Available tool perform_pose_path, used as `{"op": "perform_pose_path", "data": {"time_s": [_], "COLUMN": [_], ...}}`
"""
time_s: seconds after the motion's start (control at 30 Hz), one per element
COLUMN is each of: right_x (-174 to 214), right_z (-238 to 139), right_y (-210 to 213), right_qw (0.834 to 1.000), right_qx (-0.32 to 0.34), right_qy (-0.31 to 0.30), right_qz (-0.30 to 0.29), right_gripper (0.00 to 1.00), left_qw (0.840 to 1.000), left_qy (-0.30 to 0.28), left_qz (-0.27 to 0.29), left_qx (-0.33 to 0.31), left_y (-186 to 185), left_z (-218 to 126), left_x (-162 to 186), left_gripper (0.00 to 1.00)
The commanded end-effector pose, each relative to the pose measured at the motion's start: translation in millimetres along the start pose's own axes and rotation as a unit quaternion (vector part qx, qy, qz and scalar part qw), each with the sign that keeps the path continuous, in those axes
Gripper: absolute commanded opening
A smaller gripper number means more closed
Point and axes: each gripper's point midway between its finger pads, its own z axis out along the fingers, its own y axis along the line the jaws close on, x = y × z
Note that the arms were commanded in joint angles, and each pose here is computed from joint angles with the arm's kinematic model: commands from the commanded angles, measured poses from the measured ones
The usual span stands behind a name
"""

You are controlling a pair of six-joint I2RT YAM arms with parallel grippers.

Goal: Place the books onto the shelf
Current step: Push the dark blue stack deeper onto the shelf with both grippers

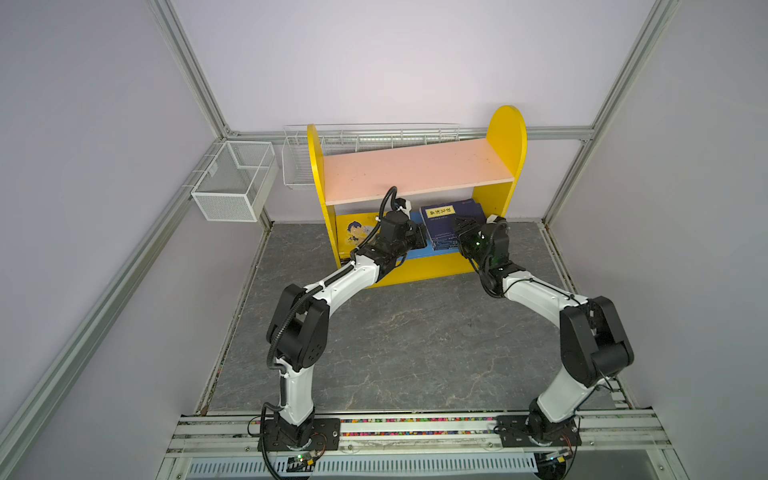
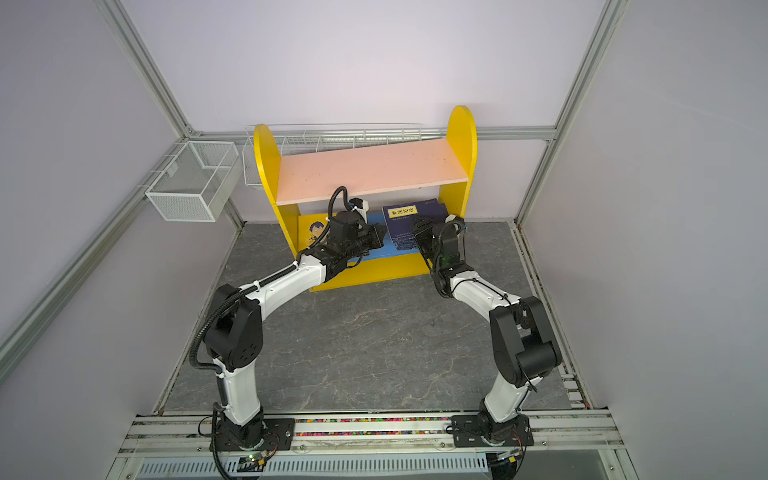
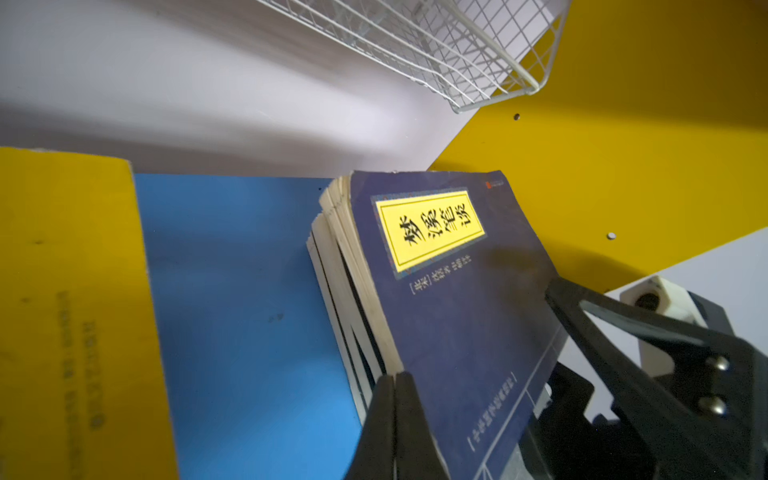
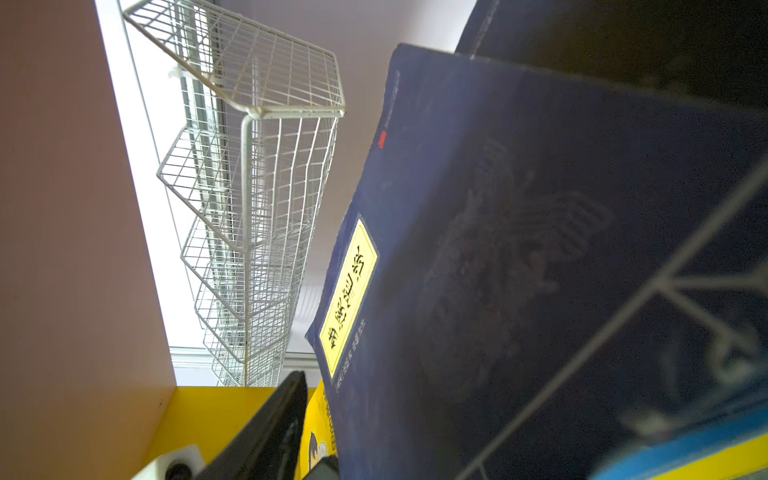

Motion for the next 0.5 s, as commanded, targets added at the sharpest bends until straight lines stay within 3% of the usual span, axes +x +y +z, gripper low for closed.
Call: {"op": "perform_pose_path", "data": {"time_s": [0.0, 0.47], "right_x": [0, 4], "right_z": [-10, -7], "right_y": [19, 26], "right_qw": [0.999, 0.998], "right_qx": [-0.034, -0.055], "right_qy": [0.002, 0.014], "right_qz": [0.008, 0.015], "right_gripper": [0.66, 0.66], "left_qw": [0.999, 0.999], "left_qy": [-0.025, -0.009], "left_qz": [-0.023, -0.021], "left_qx": [-0.041, -0.035], "left_y": [19, 17], "left_z": [7, 29], "left_x": [-9, -6], "left_gripper": [0.0, 0.0]}}
